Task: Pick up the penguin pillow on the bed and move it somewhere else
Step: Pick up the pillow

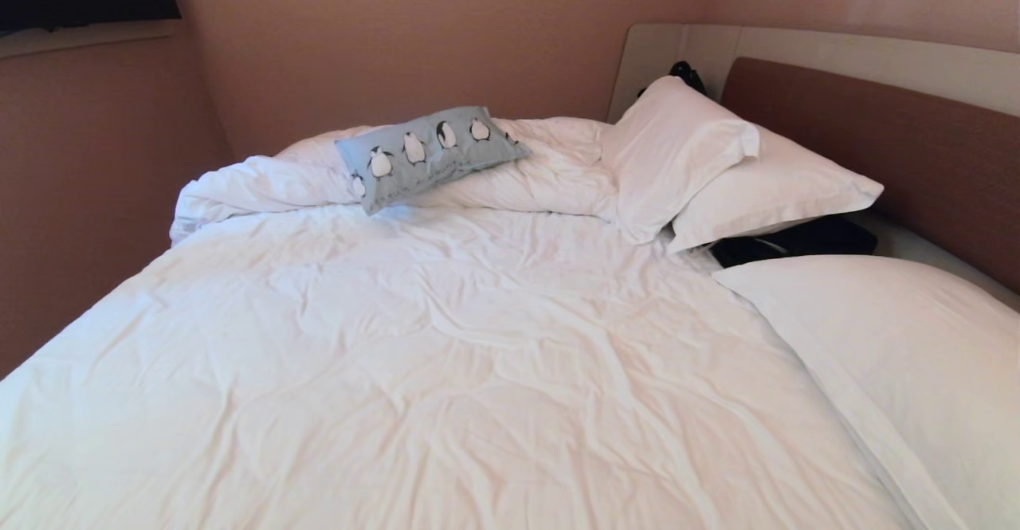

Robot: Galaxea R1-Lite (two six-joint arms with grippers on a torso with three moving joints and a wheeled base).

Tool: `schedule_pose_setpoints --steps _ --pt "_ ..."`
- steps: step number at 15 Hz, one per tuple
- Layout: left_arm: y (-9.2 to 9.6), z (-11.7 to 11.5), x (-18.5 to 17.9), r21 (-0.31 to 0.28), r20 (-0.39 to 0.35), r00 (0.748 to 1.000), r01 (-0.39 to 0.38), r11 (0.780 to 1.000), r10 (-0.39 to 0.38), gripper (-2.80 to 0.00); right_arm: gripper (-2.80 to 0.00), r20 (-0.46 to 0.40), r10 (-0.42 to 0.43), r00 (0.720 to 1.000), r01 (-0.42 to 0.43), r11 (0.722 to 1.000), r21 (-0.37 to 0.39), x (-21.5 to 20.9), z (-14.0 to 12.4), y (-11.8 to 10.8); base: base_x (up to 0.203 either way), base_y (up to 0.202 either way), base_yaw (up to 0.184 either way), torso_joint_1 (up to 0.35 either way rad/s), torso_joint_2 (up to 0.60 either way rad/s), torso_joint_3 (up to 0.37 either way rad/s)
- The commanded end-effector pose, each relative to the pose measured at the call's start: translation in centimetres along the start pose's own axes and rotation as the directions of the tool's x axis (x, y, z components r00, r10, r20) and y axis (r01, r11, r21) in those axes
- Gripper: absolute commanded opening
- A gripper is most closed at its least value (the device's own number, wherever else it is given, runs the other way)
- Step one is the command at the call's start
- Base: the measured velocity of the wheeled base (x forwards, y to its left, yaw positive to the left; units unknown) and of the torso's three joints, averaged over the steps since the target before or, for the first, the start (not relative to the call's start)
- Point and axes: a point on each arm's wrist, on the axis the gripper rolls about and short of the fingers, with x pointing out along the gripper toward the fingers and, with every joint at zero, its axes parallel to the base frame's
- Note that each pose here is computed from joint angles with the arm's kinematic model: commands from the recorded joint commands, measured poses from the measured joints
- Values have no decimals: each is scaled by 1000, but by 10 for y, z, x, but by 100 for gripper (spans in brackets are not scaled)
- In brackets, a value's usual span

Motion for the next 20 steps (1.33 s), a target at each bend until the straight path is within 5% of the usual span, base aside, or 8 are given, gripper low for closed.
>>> schedule_pose_setpoints --steps 1,4,8,13,17,20 --pt "0 0 0 0 -1 1000 -1 1000 1 -280 -280 0 46 999 -46 997 66 2 -1 1 0 0 0 0 0 0" --pt "0 0 0 0 0 1000 -1 1000 1 -280 -280 31 84 996 -87 985 149 -2 2 1 0 0 0 0 0 0" --pt "0 0 0 0 -1 1000 -1 1000 1 -280 -280 118 145 982 -176 926 334 -7 14 -1 0 0 0 0 0 0" --pt "0 0 0 -1 0 1000 -1 1000 1 -280 -280 160 203 966 -249 895 370 -4 28 -9 0 0 0 0 0 0" --pt "0 0 0 -1 -1 1000 -1 1000 1 -280 -280 181 218 959 -269 898 348 -17 3 -5 0 0 0 0 0 0" --pt "0 0 0 -1 0 1000 -1 1000 1 -280 -280 272 265 925 -345 887 307 -40 -27 -1 0 0 0 0 0 0"
